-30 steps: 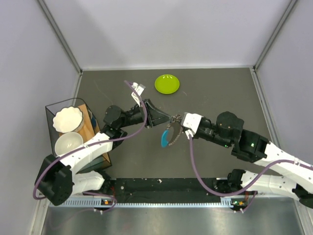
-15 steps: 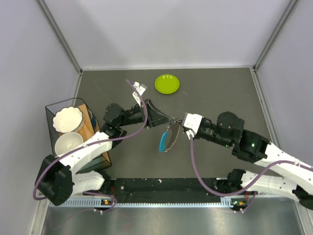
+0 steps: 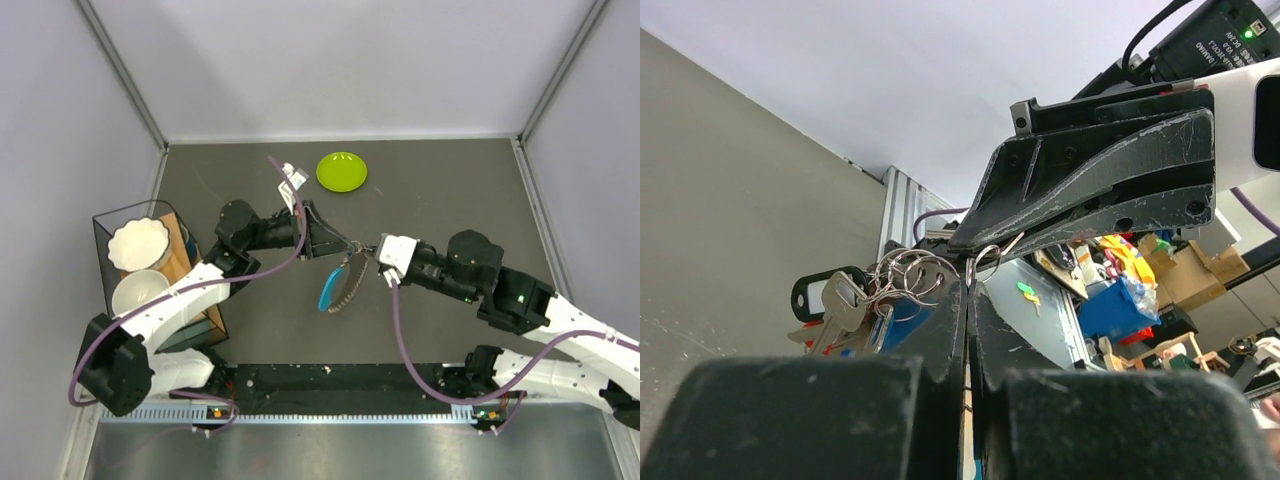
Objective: Remove the keys from the keyring
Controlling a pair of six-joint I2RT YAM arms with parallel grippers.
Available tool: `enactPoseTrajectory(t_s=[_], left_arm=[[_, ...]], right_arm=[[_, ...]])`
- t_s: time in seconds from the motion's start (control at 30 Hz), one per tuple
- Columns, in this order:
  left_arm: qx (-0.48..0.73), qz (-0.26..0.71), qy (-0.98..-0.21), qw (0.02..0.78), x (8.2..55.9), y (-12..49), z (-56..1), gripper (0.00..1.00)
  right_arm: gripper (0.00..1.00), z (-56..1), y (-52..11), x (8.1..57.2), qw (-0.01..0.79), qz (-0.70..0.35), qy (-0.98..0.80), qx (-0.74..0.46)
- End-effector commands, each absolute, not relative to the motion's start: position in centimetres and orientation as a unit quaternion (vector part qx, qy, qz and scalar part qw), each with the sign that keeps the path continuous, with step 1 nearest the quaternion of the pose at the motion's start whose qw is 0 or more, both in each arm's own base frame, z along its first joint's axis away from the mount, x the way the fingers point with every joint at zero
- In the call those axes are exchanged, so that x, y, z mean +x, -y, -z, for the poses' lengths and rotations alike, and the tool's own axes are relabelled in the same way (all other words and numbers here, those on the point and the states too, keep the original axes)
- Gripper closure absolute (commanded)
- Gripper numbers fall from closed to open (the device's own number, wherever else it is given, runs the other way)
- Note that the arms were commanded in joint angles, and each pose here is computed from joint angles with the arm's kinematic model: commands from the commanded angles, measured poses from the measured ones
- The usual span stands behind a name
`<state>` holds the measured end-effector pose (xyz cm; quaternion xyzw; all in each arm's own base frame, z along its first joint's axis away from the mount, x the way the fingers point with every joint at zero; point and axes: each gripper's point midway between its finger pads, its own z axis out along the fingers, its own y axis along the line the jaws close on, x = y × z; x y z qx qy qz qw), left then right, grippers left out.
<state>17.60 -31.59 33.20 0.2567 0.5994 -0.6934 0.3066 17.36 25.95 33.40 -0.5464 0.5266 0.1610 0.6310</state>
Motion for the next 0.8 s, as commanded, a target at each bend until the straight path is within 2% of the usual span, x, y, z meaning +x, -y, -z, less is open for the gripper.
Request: enactPoseTrajectory(t_s=[0.0, 0.33, 0.77], left_arm=[[0.307, 0.688, -0.602, 0.266, 15.7, 31.2, -32.0, 1.00], [0.297, 0.681, -0.598, 0.303, 16.5, 31.2, -33.0, 1.00], [0.188, 0.738, -0.579, 0.292, 17.6, 31.1, -36.2, 1.00]], right_arm=[[1.00, -42.0, -23.1, 19.1, 0.739, -0.139, -0.494, -0.437], [1.00, -41.0, -25.0, 18.4, 0.712, -0.205, -0.516, -0.430], [1.00, -40.1, -25.7, 18.4, 0.704, -0.219, -0.520, -0.431]])
